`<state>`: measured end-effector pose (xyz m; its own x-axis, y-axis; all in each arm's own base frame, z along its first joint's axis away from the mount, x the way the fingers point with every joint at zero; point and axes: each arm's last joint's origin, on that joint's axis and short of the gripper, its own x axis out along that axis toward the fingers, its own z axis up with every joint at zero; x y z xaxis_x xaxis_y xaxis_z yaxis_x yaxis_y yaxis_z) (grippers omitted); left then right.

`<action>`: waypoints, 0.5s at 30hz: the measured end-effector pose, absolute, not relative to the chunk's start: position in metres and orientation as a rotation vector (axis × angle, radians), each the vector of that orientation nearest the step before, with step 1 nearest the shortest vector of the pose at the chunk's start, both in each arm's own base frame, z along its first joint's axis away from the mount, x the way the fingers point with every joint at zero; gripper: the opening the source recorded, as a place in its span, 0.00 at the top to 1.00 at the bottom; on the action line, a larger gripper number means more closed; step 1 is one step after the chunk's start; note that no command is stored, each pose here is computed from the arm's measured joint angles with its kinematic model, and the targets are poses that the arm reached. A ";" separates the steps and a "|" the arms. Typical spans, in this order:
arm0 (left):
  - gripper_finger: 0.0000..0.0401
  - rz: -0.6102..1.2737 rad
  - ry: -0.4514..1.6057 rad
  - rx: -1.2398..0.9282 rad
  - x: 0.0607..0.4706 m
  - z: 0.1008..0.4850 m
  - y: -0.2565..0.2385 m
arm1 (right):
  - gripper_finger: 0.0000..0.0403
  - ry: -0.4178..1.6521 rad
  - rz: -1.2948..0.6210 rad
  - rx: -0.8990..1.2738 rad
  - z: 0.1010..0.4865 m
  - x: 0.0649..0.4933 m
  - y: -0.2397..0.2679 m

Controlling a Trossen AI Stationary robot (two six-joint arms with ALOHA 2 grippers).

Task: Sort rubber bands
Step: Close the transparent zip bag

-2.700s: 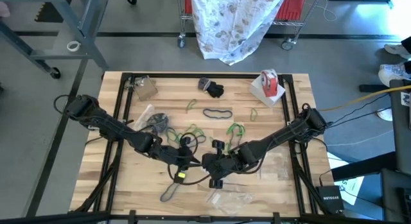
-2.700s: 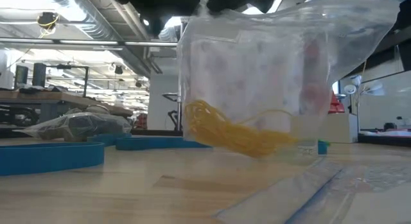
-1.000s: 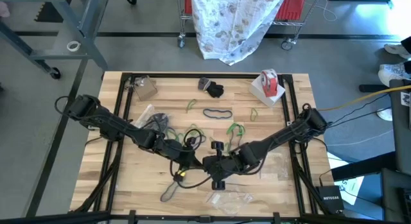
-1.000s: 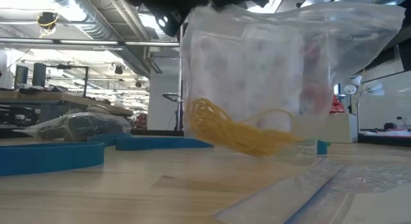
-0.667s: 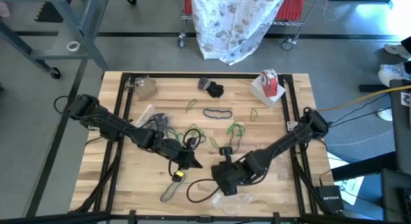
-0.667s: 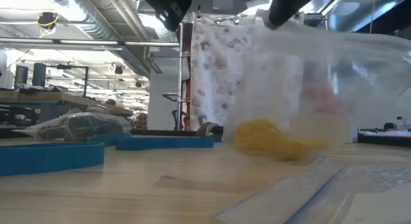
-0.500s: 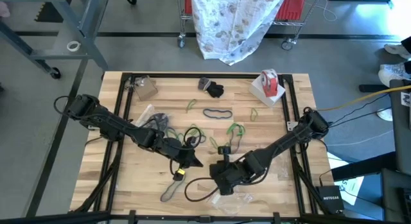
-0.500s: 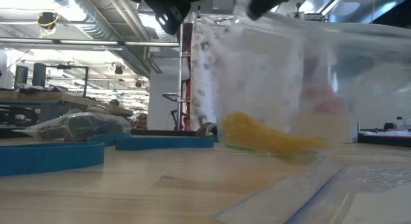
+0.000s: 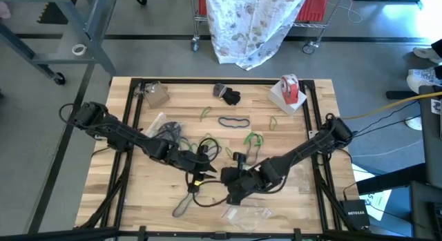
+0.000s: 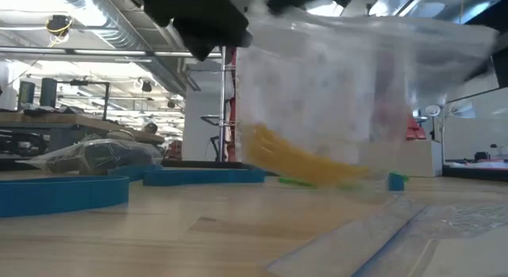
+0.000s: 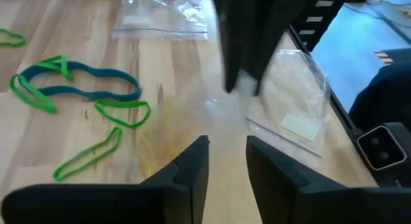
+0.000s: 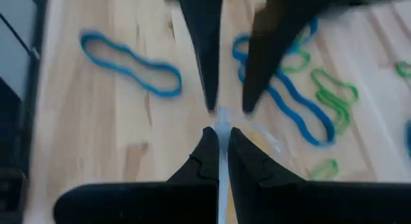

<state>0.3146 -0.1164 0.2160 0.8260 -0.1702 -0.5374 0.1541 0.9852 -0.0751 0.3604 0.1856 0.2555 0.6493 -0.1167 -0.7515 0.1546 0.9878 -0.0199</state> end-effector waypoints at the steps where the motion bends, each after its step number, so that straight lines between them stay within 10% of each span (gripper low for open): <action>1: 0.75 -0.170 0.574 -0.027 0.315 0.216 -0.116 | 0.98 0.827 -0.156 0.056 0.254 0.362 0.186; 15: 0.75 -0.185 0.621 -0.029 0.309 0.217 -0.115 | 0.98 0.805 -0.182 0.047 0.236 0.361 0.185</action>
